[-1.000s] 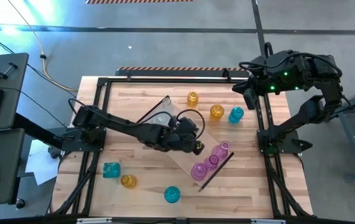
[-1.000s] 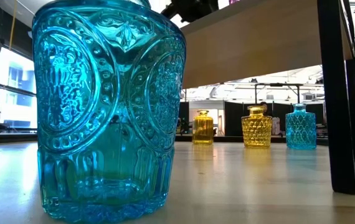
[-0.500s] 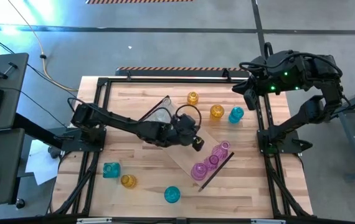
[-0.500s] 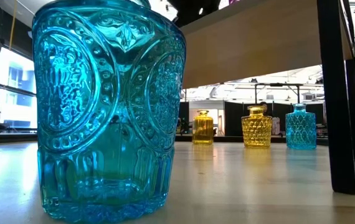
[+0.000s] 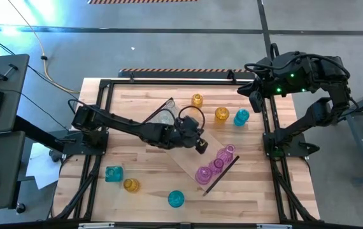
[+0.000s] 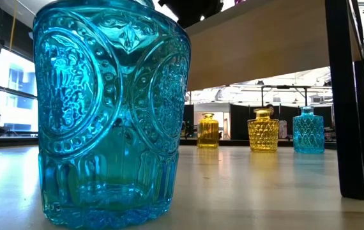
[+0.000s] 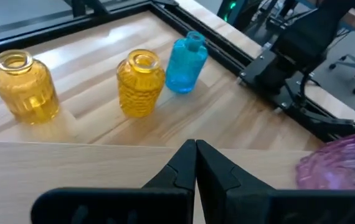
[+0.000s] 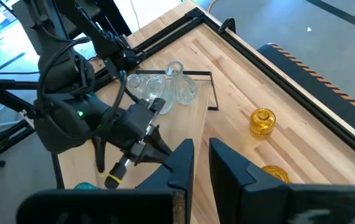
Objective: Sort vases onto shelf
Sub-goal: Put the transparent flower vase on the shelf aligned with the other transparent flower vases
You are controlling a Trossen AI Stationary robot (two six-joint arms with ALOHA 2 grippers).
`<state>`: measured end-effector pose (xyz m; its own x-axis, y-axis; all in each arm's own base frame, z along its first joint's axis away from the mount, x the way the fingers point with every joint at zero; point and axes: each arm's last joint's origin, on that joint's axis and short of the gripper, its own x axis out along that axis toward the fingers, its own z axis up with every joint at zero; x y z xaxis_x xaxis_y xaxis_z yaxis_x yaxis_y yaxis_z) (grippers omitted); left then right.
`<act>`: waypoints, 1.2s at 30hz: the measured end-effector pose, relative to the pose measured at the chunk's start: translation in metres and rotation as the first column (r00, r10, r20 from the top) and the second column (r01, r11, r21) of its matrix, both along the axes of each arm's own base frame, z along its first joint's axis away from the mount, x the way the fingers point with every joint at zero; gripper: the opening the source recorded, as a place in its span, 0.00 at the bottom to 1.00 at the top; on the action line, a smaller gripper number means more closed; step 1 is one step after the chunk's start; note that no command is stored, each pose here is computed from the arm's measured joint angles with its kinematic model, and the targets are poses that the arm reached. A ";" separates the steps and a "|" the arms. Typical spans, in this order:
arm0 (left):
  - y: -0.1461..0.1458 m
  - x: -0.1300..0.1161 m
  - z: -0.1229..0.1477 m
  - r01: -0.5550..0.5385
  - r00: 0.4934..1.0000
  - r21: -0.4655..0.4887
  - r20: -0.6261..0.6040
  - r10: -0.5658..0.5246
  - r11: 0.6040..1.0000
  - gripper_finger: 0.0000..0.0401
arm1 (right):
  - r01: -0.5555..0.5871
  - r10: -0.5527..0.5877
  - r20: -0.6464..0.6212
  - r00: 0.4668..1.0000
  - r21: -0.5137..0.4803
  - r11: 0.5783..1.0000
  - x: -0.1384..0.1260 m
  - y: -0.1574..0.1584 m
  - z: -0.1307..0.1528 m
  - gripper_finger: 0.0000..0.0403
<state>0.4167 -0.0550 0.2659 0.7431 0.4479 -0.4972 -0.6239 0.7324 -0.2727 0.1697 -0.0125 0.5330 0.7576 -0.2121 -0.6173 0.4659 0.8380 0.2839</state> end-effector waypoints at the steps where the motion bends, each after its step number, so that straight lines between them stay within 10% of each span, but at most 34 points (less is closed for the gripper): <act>1: 0.000 0.000 -0.002 -0.002 1.000 -0.004 0.000 0.002 1.000 0.00 | 0.000 0.000 0.000 1.000 0.000 1.000 0.000 0.000 0.000 0.08; 36: 0.005 -0.011 -0.018 -0.029 0.993 -0.059 -0.118 0.022 0.998 0.00 | -0.005 0.005 -0.002 1.000 -0.006 1.000 0.000 0.000 0.000 0.08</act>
